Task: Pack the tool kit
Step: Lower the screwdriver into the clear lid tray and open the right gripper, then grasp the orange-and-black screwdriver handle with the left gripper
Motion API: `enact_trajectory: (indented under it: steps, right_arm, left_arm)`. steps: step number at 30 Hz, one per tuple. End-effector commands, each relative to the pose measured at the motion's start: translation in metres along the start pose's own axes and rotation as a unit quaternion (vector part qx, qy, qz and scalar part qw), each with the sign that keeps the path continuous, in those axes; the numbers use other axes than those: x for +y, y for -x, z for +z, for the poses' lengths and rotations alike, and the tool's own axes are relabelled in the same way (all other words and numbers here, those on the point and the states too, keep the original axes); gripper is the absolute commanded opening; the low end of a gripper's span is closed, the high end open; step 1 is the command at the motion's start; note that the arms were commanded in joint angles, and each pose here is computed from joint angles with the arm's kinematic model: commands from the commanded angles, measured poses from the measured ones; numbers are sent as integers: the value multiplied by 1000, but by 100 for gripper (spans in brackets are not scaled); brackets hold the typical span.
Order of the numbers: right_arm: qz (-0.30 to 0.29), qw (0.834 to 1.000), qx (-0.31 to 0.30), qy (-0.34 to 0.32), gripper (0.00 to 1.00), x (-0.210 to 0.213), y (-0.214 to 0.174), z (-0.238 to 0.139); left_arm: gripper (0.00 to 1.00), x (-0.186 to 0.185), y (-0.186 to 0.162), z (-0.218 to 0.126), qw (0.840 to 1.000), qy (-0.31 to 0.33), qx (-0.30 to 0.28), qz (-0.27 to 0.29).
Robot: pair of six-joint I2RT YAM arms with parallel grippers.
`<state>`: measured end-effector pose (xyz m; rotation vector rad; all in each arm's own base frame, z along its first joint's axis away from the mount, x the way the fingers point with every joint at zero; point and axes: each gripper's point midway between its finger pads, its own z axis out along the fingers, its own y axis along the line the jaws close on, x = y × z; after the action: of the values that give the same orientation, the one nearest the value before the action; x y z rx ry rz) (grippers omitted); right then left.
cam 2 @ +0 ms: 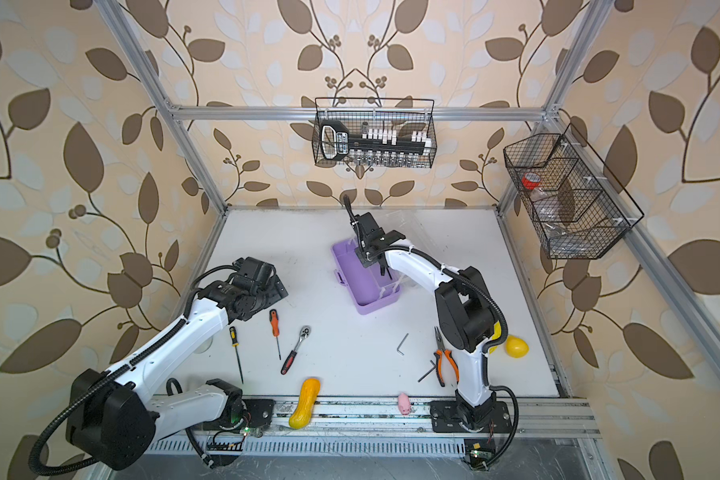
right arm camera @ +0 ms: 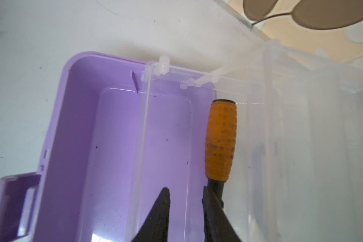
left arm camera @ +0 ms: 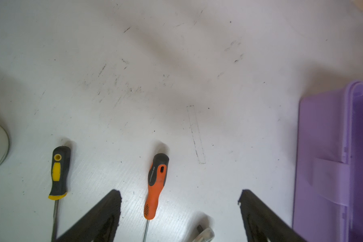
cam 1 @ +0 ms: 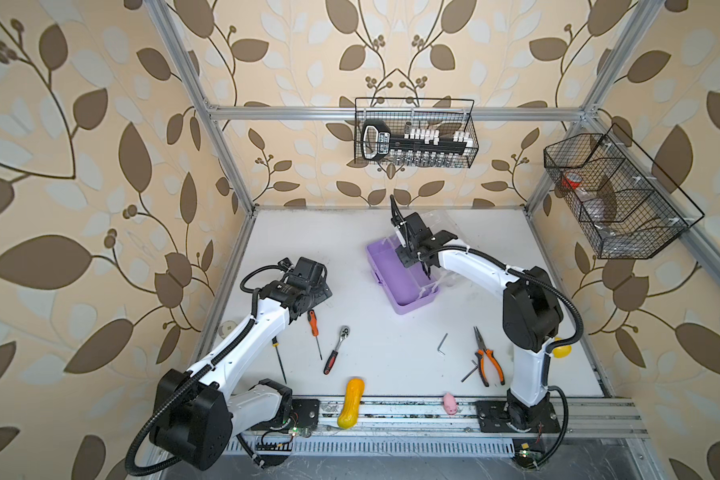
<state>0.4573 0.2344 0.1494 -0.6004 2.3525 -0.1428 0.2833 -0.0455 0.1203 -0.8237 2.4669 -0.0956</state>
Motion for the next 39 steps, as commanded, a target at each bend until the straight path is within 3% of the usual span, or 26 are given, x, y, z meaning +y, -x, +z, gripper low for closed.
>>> enact_trajectory:
  steps: [1,5,7,8,21,27,33,36,39]
  right_arm:
    - [42,997,-68,13,30,-11,29,-57]
    - [94,984,-133,68,31,-9,34,-99]
    - [112,978,-150,92,32,-7,31,-112]
    - [117,976,-153,99,32,-6,28,-117]
    - [122,978,-134,107,31,-4,6,-113]
    - [123,978,-133,105,32,-4,6,-112]
    - [121,980,-127,99,33,-5,3,-111]
    - [115,976,-128,131,33,9,4,-112]
    - [107,961,-135,217,34,38,9,-119]
  left_arm:
    - [88,13,-10,17,999,21,34,-1]
    - [82,13,-18,33,998,23,62,3]
    - [65,10,-24,40,996,22,84,9]
    - [62,10,-29,44,995,24,96,11]
    - [57,32,-61,72,985,80,152,16]
    - [28,36,-69,81,981,92,168,17]
    - [6,33,-52,72,984,100,144,25]
    - [4,17,-28,55,990,80,113,29]
    - [5,-3,0,28,996,41,74,25]
